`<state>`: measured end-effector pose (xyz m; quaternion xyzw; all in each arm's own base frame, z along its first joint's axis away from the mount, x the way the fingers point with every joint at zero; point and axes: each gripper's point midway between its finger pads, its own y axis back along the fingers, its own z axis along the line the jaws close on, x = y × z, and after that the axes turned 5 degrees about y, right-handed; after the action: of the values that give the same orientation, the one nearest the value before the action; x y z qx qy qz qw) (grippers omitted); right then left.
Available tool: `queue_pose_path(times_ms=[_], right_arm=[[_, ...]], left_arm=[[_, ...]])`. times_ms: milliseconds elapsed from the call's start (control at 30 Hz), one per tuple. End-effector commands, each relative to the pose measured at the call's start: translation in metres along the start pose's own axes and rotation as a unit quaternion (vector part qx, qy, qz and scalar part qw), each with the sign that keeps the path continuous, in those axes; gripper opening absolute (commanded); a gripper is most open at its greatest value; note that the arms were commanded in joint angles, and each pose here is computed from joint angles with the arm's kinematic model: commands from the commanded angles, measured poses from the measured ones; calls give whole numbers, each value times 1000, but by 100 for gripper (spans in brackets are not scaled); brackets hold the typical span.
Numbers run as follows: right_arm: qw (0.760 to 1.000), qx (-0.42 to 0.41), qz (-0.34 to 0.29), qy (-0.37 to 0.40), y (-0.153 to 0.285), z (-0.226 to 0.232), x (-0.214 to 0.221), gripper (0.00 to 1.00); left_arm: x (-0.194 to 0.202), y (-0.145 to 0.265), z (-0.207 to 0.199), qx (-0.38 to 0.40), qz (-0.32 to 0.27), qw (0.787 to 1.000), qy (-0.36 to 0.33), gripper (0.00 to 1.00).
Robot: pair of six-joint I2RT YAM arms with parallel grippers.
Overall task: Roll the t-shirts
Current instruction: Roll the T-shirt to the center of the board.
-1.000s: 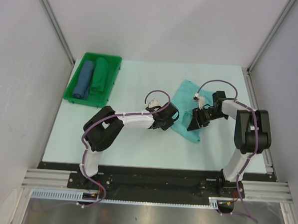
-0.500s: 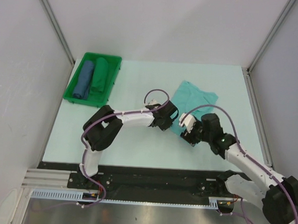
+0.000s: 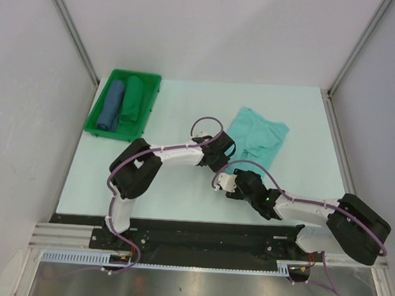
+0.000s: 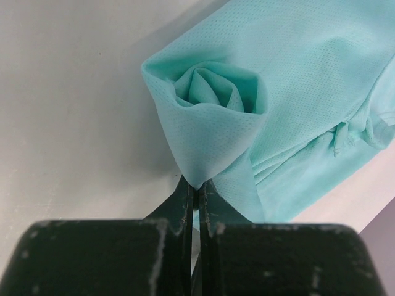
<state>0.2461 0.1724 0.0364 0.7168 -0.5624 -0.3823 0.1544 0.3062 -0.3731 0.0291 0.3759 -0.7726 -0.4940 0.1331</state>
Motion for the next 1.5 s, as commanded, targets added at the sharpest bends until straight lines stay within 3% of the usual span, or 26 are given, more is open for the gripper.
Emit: queue_pose_path(times_ms=[0,267,433,533,633,833,933,1200,1300,1467], right_arm=[[999,43,23,5,-8,-12,4,62],[999,-3,29,-20,-9,-3,12,55],[990,-95,1,-109,-4,-1,12,45],[974,-159,-21,-163,-2,-2,10,41],[952,-225,-42,-201,4,5,6,38],[904,-312,-72,-283,5,0,8,33],[874,-353,-84,-322,5,-1,9,32],[762,-460,-103,-445,-4,-11,16,30],[731,-480,-97,-475,-7,-8,19,30],[702,-486,-97,-511,-13,-15,27,28]], left_arm=[[-2,1,11,-27,7,999,-17,0],[-7,2,11,-24,6,1000,-14,0],[-9,2,7,-11,8,1000,-14,0],[-11,4,3,-1,5,1000,-18,6],[-13,9,-4,19,1,1000,-20,17],[-24,26,-8,65,-20,997,-23,63],[-28,35,-10,100,-27,994,-21,76],[-16,33,-15,170,-22,985,-20,77],[-11,24,-20,182,-20,983,-14,76],[-4,13,-34,200,-19,980,-1,73]])
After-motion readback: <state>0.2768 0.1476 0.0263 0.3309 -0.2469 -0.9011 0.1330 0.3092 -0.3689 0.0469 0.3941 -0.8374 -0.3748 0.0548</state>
